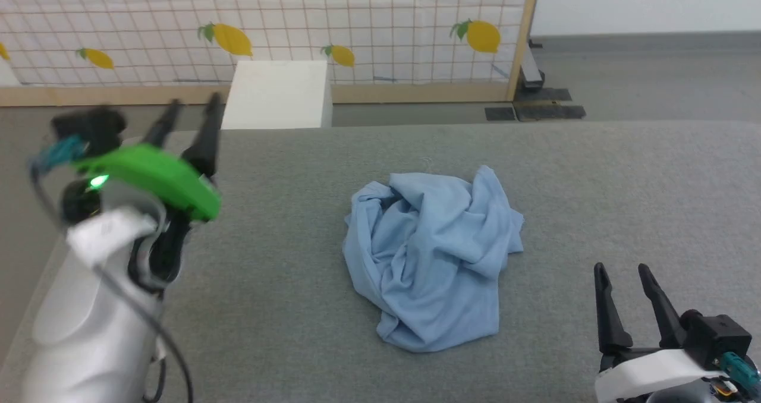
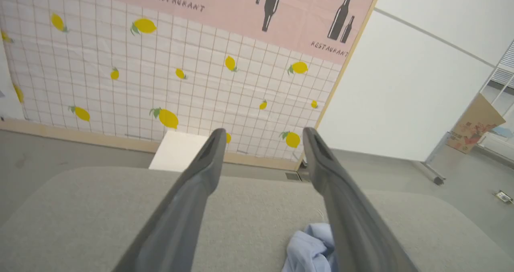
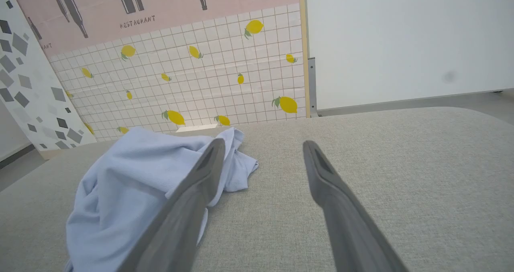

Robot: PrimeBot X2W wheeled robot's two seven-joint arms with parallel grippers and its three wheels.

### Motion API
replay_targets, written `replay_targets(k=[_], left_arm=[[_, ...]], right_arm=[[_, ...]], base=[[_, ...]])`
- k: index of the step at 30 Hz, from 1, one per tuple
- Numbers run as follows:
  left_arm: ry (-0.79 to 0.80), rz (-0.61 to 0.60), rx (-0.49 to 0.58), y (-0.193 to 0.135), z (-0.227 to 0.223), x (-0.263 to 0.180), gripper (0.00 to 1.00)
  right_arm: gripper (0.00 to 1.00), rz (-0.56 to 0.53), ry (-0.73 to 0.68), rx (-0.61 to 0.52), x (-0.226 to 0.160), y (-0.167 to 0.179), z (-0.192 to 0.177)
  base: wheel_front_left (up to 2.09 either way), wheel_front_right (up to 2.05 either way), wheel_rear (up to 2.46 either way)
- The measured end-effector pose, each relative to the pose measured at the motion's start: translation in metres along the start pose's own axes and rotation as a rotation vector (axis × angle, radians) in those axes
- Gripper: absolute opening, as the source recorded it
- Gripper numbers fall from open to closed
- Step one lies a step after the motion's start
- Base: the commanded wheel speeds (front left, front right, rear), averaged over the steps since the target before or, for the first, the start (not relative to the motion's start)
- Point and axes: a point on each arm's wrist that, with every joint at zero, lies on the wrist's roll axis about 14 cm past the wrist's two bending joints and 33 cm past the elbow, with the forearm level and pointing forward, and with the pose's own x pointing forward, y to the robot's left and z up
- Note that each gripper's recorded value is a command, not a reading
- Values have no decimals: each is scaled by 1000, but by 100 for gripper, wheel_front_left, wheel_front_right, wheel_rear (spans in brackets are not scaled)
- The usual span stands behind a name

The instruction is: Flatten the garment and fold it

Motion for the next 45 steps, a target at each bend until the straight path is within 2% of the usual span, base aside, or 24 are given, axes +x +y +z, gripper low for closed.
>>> replay_targets(k=[4,11,19,29,40,45], left_arm=[[-146,40,110,19,9,-27,100],[-92,62,285,29,-28,-58,100],[15,120,219,39,-75,-89,100],[84,103,171,30,-105,-99,100],[77,132,148,34,-107,-100,100],[87,133,141,36,-111,-99,100]], right_arm=[[100,5,-15,-7,1,1,5],[100,-14,-33,-20,-2,-6,11],[100,-37,-28,-21,-6,-13,10],[100,-35,-5,-11,-5,-11,2],[100,-35,21,-1,-5,-11,-6],[100,-17,80,4,3,-5,-20]], base=[[0,0,0],[0,0,0],[0,0,0],[0,0,0],[0,0,0],[0,0,0]])
